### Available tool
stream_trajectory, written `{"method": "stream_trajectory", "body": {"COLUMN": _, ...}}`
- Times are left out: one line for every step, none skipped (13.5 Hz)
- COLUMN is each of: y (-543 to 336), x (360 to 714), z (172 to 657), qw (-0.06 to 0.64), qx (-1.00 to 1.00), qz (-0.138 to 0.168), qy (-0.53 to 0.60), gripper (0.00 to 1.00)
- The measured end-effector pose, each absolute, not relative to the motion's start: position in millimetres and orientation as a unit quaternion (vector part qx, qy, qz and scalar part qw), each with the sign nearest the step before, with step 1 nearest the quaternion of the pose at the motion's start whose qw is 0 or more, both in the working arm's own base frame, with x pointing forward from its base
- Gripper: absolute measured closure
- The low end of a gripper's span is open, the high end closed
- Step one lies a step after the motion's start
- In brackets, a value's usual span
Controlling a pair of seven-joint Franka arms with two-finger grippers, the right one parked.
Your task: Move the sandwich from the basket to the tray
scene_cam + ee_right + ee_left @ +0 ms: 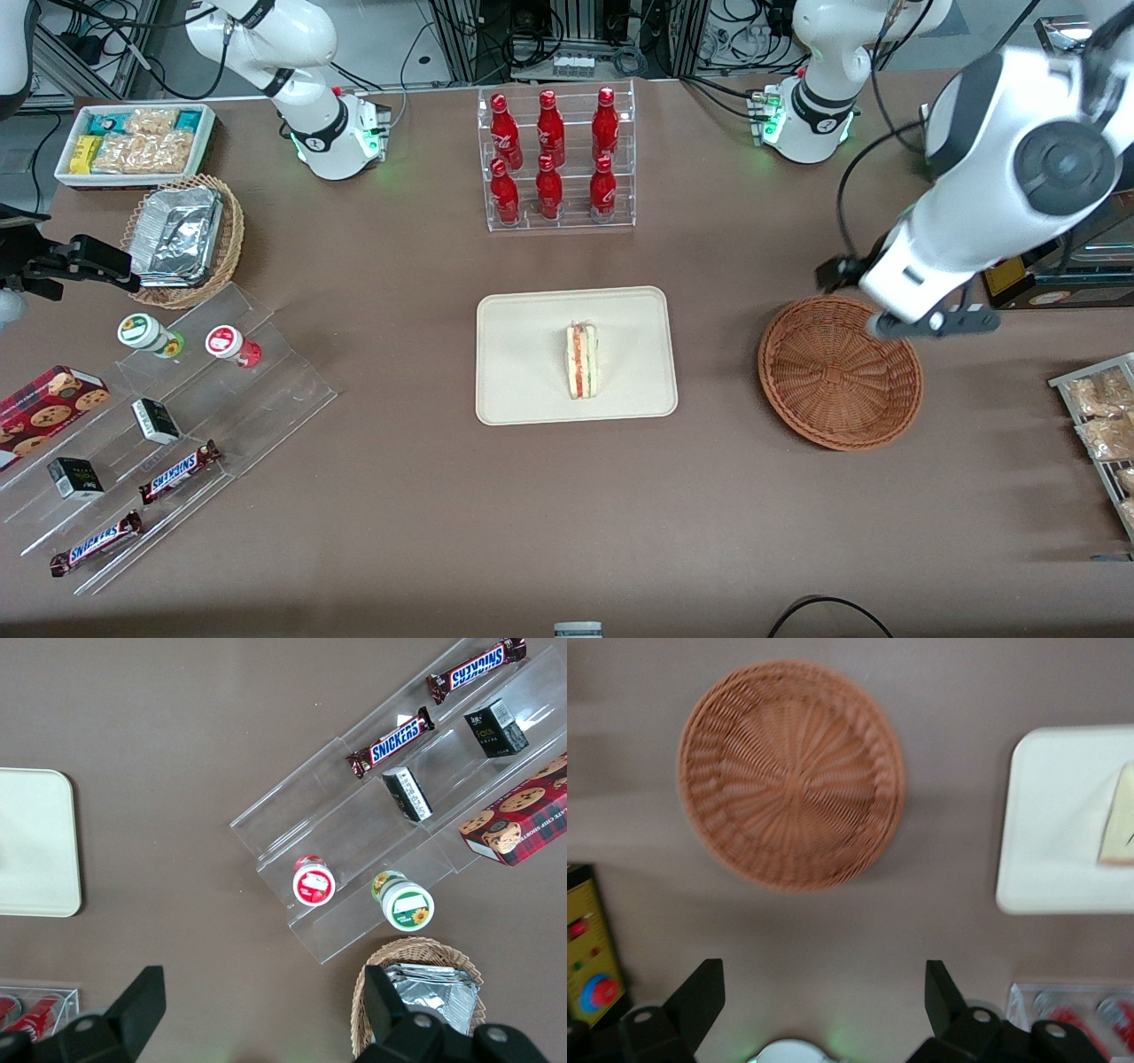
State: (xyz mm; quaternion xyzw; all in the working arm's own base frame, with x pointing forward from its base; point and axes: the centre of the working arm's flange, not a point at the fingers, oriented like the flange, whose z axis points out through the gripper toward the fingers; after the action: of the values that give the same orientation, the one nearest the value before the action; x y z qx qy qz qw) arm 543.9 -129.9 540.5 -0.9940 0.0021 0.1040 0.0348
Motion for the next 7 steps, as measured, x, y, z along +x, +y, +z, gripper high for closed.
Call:
{"method": "stream_trajectory", "body": {"y": -123.8, "x": 530.2, "z": 551.9, "qw": 0.038, "qx": -0.993, "qz": 0.114, "qy": 0.006, "gripper": 0.00}}
{"method": "stream_trajectory", "body": {"y": -117.6, "x": 517.5, "z": 564.2, "qw": 0.035, "qx": -0.992, "qz": 0.124, "qy": 0.007, "gripper": 0.00}}
{"method": "stream_trajectory", "body": {"y": -108.6, "x": 506.6, "z": 576.4, "qw": 0.030, "qx": -0.991, "qz": 0.131, "qy": 0.007, "gripper": 0.00}}
{"method": "stream_trajectory", "body": {"y": -98.1, "x": 496.3, "z": 588.3, "qw": 0.028, "qx": -0.990, "qz": 0.138, "qy": 0.007, "gripper": 0.00}}
{"method": "stream_trajectory", "body": {"y": -89.4, "x": 485.7, "z": 600.2, "qw": 0.028, "qx": -0.989, "qz": 0.142, "qy": 0.005, "gripper": 0.00}}
{"method": "stream_trajectory", "body": {"y": -84.6, "x": 475.9, "z": 610.9, "qw": 0.029, "qx": -0.989, "qz": 0.144, "qy": 0.003, "gripper": 0.00}}
{"method": "stream_trajectory", "body": {"y": -81.7, "x": 467.7, "z": 619.8, "qw": 0.031, "qx": -0.989, "qz": 0.143, "qy": 0.000, "gripper": 0.00}}
